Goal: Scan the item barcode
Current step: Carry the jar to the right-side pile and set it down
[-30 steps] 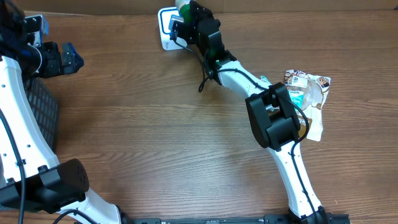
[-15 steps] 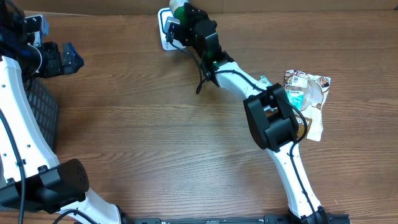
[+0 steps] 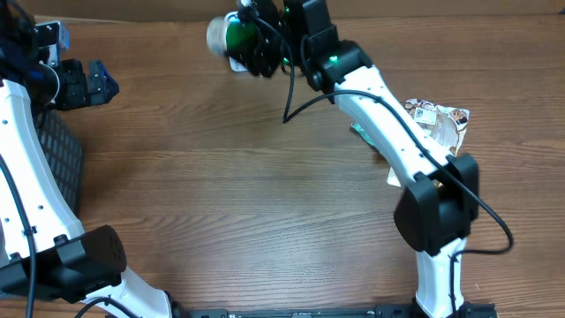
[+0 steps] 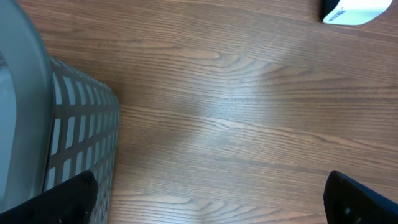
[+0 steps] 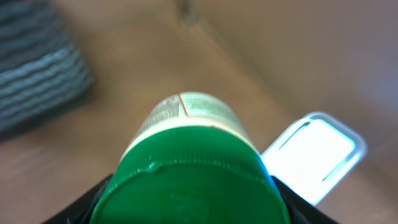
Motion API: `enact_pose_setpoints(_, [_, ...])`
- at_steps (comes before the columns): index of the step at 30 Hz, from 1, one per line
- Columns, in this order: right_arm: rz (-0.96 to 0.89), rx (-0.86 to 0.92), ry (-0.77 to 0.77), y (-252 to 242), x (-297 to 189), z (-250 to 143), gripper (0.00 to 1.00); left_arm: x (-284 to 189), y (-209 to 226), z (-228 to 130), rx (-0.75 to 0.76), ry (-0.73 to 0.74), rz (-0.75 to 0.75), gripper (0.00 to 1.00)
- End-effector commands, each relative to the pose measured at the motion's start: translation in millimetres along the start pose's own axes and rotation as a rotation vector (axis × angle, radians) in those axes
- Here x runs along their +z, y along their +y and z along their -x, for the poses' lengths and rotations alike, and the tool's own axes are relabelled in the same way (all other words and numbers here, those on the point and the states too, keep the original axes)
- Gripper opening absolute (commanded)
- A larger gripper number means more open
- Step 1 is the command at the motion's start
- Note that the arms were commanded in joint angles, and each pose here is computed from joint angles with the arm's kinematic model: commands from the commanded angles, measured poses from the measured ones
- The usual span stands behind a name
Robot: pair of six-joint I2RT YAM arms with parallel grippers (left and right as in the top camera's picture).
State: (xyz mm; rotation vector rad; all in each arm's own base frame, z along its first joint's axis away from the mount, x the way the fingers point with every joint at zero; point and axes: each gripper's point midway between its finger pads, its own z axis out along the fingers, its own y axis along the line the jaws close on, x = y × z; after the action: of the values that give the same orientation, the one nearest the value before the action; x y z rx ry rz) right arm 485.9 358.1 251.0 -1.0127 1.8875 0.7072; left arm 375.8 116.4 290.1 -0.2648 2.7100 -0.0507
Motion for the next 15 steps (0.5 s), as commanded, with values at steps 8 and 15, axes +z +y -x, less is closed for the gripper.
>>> enact_pose_setpoints(8, [0.004, 0.211, 0.819, 36.6, -65.6, -185.4, 0.43, -9.0, -1.9, 3.0, 0.025, -0.029, 0.003, 0.99])
enact_pose_setpoints(15, [-0.374, 0.402, 1.126, -23.1, -131.2, -271.8, 0.46, -9.0, -1.8, 3.0, 0.025, -0.029, 0.003, 1.00])
